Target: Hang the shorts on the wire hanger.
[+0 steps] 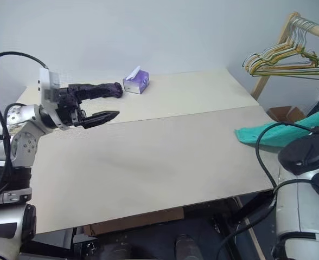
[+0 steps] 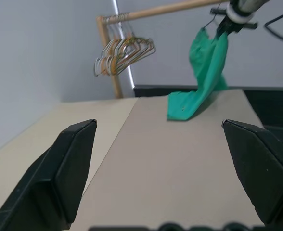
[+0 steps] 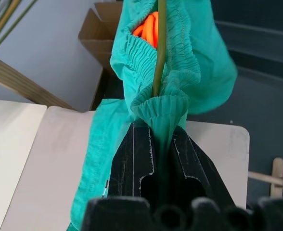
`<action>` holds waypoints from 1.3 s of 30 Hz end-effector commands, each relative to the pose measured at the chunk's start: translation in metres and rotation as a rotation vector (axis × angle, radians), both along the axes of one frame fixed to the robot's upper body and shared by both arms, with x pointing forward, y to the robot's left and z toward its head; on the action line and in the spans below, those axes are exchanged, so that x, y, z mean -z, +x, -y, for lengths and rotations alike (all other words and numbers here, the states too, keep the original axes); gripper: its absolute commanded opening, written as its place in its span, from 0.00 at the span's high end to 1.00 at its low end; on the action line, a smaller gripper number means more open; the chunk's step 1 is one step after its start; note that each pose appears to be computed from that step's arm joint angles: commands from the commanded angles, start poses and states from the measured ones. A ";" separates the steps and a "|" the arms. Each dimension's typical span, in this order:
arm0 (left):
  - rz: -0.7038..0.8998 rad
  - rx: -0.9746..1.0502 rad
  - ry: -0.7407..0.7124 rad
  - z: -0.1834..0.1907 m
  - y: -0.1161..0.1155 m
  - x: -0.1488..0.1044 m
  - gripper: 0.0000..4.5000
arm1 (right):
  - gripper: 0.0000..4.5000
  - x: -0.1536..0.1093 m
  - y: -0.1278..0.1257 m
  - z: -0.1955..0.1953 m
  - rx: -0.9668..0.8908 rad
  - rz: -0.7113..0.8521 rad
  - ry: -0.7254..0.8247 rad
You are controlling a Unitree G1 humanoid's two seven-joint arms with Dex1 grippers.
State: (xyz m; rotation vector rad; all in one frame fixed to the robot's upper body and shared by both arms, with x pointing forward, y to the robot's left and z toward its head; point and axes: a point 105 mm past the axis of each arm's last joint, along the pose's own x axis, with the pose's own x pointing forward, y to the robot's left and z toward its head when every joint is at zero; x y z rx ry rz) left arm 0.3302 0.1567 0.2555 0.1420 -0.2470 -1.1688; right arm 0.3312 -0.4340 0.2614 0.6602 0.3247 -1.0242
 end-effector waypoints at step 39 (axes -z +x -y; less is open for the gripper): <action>0.132 0.216 -0.362 -0.001 -0.036 -0.049 0.00 | 0.01 -0.053 -0.014 -0.005 0.179 -0.259 -0.574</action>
